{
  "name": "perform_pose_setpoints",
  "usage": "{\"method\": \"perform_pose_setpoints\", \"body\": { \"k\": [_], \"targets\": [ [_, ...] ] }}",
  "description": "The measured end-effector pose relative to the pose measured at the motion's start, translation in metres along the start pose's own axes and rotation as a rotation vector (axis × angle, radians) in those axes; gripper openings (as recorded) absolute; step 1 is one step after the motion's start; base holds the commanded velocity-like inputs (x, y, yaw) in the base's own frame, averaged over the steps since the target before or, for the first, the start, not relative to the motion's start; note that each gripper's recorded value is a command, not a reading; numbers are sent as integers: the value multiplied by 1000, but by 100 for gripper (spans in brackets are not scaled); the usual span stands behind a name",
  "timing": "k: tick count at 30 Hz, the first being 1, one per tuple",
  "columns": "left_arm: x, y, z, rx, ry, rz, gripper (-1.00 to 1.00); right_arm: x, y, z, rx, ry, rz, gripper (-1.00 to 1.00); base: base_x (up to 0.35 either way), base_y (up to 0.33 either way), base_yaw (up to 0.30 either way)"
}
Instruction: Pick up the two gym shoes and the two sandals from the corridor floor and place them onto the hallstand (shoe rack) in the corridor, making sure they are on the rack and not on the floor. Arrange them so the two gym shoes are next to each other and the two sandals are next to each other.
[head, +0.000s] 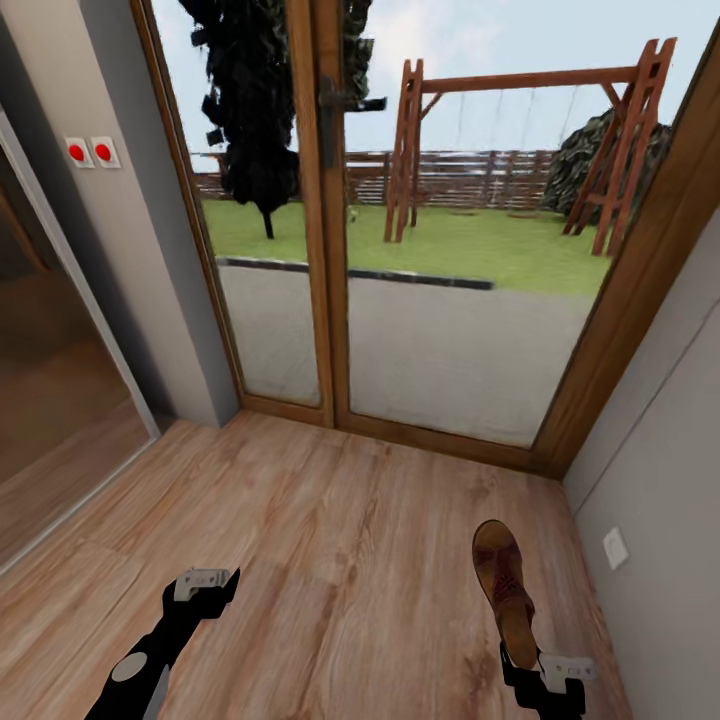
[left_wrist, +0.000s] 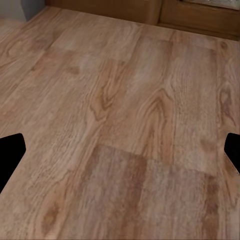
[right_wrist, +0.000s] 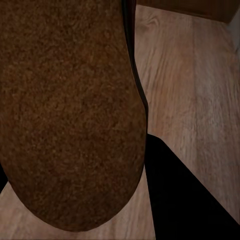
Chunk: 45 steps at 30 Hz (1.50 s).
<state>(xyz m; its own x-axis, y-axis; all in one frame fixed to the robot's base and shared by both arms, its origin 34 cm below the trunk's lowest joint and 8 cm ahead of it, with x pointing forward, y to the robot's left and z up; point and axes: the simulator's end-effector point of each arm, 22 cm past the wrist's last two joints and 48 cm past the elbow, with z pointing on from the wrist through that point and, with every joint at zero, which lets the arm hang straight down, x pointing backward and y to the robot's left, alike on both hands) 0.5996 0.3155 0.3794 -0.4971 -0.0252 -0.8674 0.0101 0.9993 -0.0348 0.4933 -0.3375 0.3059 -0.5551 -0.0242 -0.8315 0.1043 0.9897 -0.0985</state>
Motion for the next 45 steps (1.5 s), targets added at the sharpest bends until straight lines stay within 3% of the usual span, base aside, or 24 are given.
{"method": "perform_pose_setpoints", "body": {
  "k": [28, 45],
  "targets": [
    [0, 0, 0, 0, 0, 1, 100, -1, 0, 0, 1, -2, 0, -100, 164, -87, 0],
    [3, 0, 0, 0, 6, -2, 100, -1, 0, 0, 0, -3, 0, -100, 308, -90, 82]
  ]
}}
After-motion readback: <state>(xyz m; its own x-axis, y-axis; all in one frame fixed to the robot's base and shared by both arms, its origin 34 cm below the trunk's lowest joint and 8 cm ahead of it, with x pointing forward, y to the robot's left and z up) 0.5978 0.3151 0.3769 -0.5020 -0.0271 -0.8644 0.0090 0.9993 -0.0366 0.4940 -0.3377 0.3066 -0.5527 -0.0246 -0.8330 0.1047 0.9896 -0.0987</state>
